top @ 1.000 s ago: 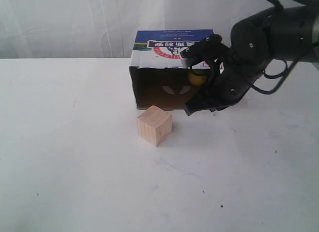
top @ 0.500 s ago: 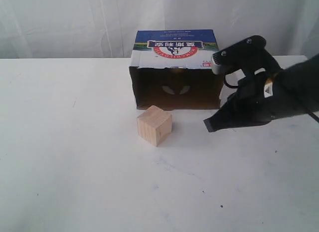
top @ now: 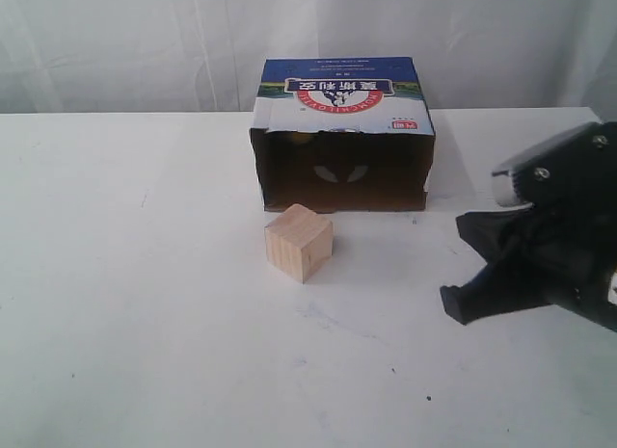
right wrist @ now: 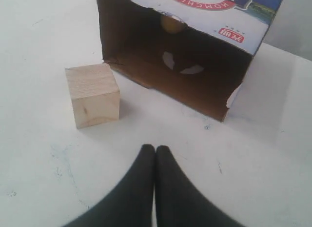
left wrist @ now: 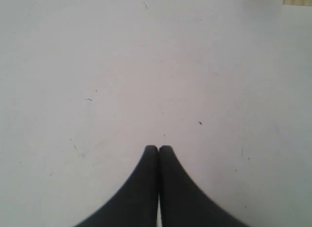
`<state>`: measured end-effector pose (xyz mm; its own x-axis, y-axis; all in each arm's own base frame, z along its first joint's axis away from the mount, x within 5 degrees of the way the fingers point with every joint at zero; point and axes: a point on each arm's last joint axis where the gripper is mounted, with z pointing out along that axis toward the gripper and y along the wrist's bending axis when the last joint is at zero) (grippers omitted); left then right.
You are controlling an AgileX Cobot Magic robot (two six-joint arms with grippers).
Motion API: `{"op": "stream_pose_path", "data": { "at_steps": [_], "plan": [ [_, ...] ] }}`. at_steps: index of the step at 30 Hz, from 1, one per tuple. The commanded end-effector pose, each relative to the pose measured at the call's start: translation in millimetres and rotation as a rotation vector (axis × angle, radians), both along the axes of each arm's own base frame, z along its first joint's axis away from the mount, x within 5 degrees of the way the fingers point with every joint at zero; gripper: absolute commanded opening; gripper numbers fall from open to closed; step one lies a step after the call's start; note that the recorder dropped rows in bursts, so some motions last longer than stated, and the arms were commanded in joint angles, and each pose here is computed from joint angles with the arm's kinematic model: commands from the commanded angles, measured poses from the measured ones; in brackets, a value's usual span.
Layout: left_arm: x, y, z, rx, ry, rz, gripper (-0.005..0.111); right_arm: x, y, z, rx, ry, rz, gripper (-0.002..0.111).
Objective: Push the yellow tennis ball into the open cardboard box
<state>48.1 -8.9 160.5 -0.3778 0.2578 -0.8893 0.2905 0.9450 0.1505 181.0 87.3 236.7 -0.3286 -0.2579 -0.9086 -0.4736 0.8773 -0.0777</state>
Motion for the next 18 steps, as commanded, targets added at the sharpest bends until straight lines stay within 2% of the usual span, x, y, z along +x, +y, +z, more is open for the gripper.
{"op": "stream_pose_path", "data": {
  "at_steps": [1,4,10,18],
  "plan": [
    [-0.6,0.2,-2.0,0.008,0.008,-0.005,0.000,-27.0,-13.5,-1.0,0.036,-0.063,-0.005,0.000],
    [-0.6,0.2,-2.0,0.008,0.008,-0.005,0.000,-46.3,-22.6,-1.6,0.061,-0.116,-0.005,0.000],
    [-0.6,0.2,-2.0,0.008,0.008,-0.005,0.000,-84.4,-44.4,-27.9,0.079,-0.167,-0.040,0.000],
    [-0.6,0.2,-2.0,0.008,0.008,-0.005,0.000,-105.1,-61.7,-36.6,0.111,-0.275,-0.134,0.000]
  ]
}}
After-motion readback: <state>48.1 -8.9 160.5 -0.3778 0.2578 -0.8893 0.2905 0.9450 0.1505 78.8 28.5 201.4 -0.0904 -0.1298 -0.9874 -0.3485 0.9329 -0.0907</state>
